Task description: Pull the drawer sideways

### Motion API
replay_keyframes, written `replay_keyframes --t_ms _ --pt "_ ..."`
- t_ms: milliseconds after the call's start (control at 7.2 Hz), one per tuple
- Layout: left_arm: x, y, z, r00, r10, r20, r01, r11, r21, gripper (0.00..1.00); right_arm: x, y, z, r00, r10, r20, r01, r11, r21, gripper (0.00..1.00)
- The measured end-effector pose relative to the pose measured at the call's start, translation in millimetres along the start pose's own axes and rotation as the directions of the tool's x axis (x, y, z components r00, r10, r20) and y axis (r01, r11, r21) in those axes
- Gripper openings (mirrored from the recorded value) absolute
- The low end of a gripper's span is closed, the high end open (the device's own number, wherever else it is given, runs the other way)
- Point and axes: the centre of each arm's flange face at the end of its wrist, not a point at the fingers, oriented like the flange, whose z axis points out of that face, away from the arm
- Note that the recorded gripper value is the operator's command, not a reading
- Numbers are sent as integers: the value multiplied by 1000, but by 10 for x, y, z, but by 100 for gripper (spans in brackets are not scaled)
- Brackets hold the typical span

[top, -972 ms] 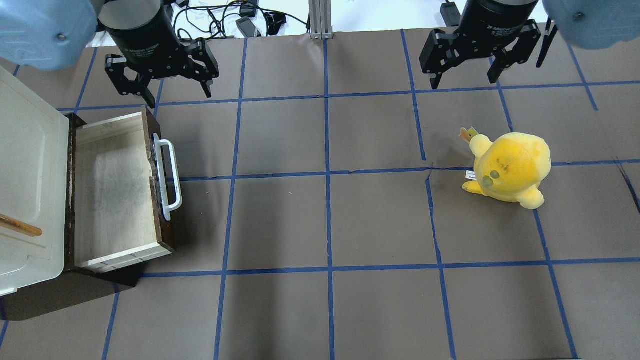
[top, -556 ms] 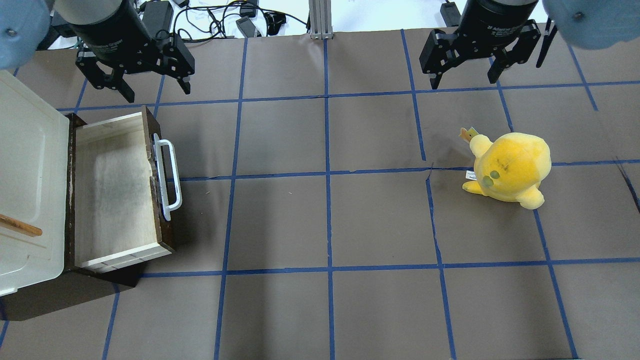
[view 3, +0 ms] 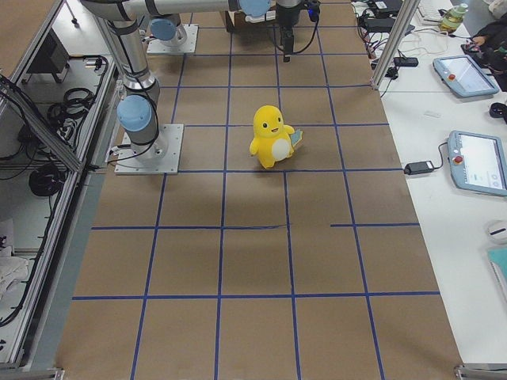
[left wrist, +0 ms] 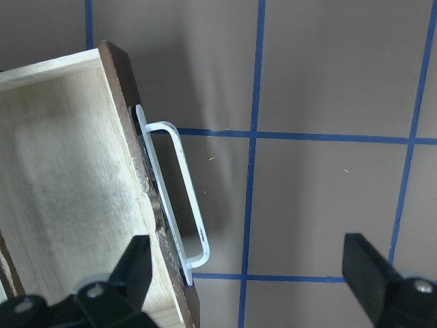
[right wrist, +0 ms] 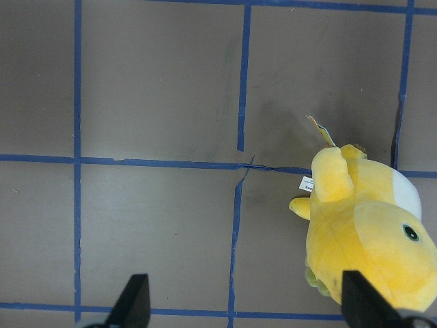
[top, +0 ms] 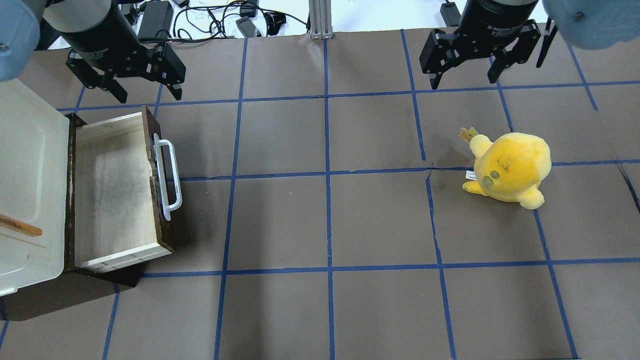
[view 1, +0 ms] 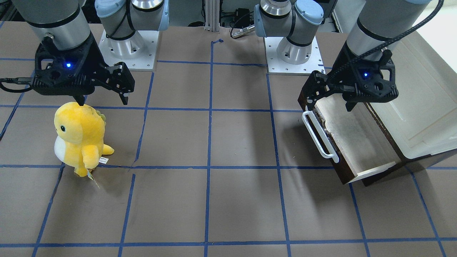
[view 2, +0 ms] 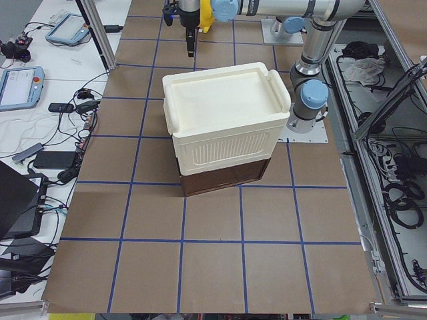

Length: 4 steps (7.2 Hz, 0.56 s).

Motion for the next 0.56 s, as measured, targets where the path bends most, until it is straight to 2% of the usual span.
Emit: replay_keyframes --t_ms 556 --pt "28 34 -11 1000 20 -7 -20 1000 9 100 0 0 0 1000 0 0 0 1000 0 100"
